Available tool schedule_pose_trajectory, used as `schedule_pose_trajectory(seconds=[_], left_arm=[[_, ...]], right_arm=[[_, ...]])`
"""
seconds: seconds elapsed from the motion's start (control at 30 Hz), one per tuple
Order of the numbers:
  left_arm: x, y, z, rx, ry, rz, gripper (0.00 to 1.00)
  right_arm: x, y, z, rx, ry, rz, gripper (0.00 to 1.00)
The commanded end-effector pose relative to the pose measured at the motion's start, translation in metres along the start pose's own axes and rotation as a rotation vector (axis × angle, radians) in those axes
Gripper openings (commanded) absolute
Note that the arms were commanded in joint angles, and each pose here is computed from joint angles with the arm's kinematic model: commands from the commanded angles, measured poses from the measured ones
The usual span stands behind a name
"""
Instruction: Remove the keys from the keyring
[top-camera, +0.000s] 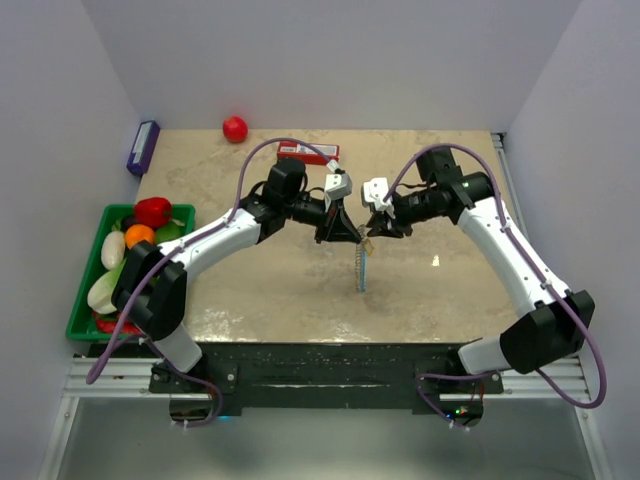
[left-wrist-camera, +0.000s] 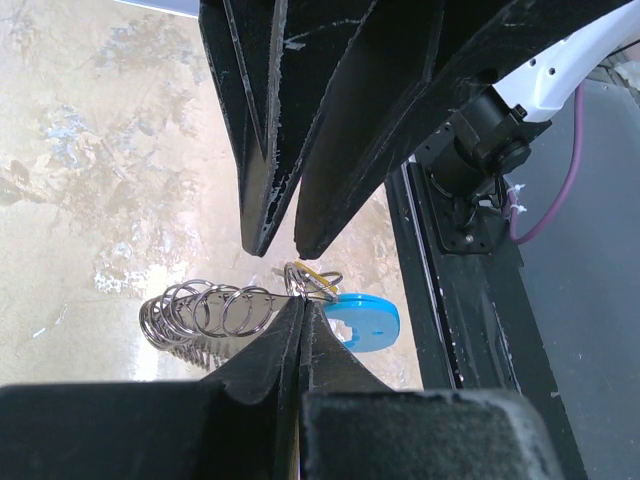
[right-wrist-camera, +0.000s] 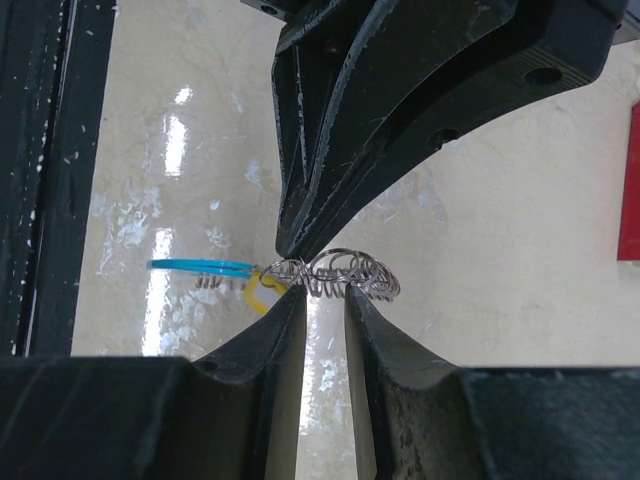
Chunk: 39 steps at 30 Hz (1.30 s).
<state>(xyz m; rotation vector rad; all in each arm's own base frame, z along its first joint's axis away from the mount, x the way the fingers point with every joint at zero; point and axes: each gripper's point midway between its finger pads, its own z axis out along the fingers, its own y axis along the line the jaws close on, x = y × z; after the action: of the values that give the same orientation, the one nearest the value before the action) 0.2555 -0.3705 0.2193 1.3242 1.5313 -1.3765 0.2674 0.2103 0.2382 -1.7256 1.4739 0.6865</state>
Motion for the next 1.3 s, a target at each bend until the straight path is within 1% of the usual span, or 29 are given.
schedule_pose_trajectory(seconds=[0.0,0.5,0.8,0.93,1.0,1.1,1.27], left_arm=[[-0.032,-0.007,-0.004,0.021,-0.054,0.105,0.00],[-0.033,-0.006,-0.003,0.026,-0.054,0.099,0.00],[-0.033,-0.007,-0.004,0.026,-0.053,0.102,0.00],[-0.033,-0.009,-0.005,0.029,-0.055,0.105,0.00],[-0.034,-0.010,-0.005,0.033,-0.055,0.104,0.00],[-0.035,-0.010,-0.005,0.033,-0.057,0.106,0.00],[-0.036,-0.010,-0.006,0.024,-0.057,0.110,0.00]], right_arm=[[-0.014,0.004,-0.002,-0.020,-0.046,-0.024,0.26],[-0.007,0.009,0.011,-0.057,-0.037,-0.012,0.26],[0.000,0.007,0.014,-0.055,-0.025,0.001,0.24],[-0.003,0.006,0.013,-0.051,-0.029,-0.004,0.14],[-0.001,0.005,0.014,-0.053,-0.024,0.003,0.10],[0.001,0.007,0.017,-0.078,-0.023,0.007,0.00],[0.002,0.012,0.017,-0.103,-0.025,0.013,0.00]])
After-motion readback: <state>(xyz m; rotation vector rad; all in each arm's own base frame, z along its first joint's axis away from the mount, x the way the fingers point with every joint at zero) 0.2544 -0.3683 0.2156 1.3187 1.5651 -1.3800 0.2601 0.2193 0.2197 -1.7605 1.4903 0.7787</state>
